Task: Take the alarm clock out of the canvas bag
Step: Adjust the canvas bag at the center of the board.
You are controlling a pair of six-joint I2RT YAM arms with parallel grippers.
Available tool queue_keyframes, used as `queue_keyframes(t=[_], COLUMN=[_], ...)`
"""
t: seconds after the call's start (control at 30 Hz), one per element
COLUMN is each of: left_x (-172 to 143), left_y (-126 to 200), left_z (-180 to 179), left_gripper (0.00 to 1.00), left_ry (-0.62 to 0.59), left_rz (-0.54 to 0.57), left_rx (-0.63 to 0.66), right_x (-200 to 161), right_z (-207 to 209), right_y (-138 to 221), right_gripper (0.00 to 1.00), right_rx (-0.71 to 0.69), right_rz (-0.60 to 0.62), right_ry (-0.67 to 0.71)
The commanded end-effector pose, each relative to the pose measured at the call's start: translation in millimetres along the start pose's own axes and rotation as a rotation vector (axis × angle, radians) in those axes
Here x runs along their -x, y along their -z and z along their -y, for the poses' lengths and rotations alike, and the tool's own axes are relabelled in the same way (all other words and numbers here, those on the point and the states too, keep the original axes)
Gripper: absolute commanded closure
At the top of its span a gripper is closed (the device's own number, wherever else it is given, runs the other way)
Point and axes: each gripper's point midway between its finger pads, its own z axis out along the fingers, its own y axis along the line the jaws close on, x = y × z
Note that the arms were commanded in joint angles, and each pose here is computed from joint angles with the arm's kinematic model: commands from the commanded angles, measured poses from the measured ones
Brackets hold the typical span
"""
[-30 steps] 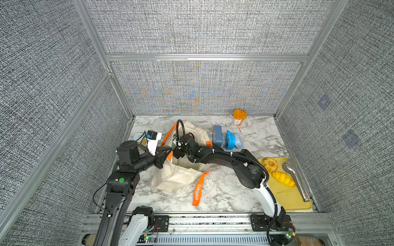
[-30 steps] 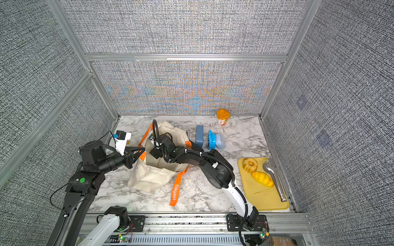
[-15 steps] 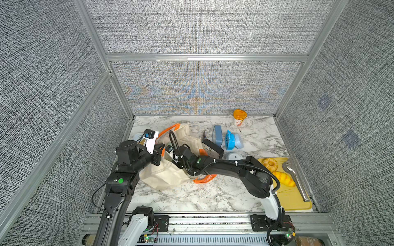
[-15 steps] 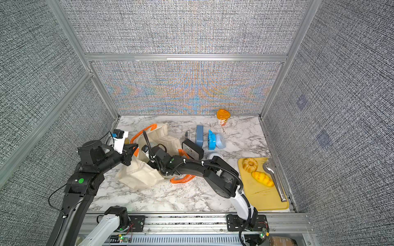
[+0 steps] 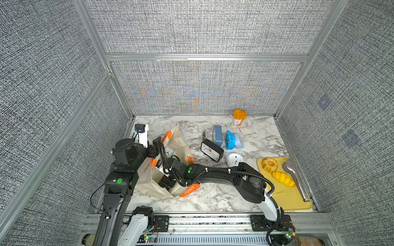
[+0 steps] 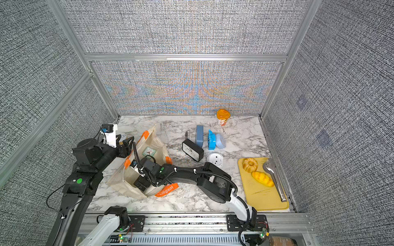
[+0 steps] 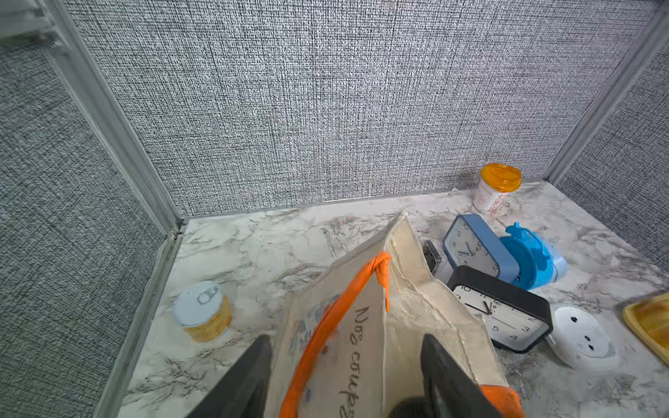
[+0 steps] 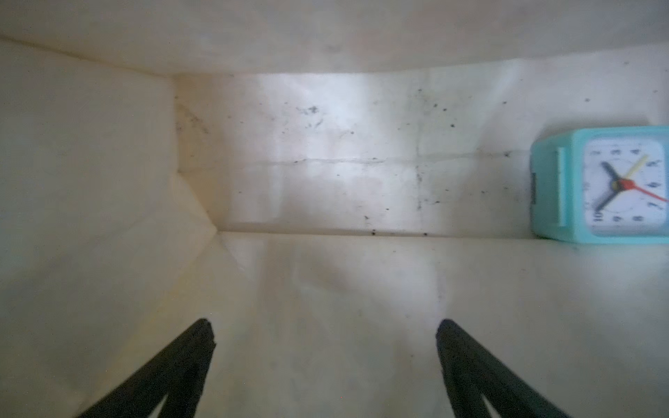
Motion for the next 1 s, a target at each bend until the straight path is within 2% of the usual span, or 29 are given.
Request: queue_keyframes(t=[0.0,0.1,0.27,0.4,0.67,0.77,0.97], left_x=[4,10,4,7,-9,-24,-59], left_y=[11,15,11,14,-11,-21,-29], left_z=[-10,-10,-4,-6,26,45,57], left_gripper=[0.34,0.36,0.38,0.38,0.38,0.38,0.38], left_ry=[0.070,0.115,0.072,0.064,0.018,0.013,-0.057], left_rz=[-0.021,-0.037,-0.123,-0.119,-0.227,-0.292,-0.421], left_rx=[0.071,0.076,0.039,0.055,-0.159,-0.263,-0.277], right_x=[14,19,28,32,59,66,71], right_z=[5,23,53,81,124,142,162], right_y=[8,14,28,44,77,77,65], right_gripper=[0.01,0.01,0.01,0.01,0.01,0.01,0.01], right_rx=[0.000,-0.040,-0.100,-0.139,-0.164,-0.161,-0.131], right_rz=[0.036,0.051,0.076,0.109,0.215,0.224,0.218], right_ry=[-0.034,-0.067,-0.107,-0.167,-0.227,-0.257,-0.326])
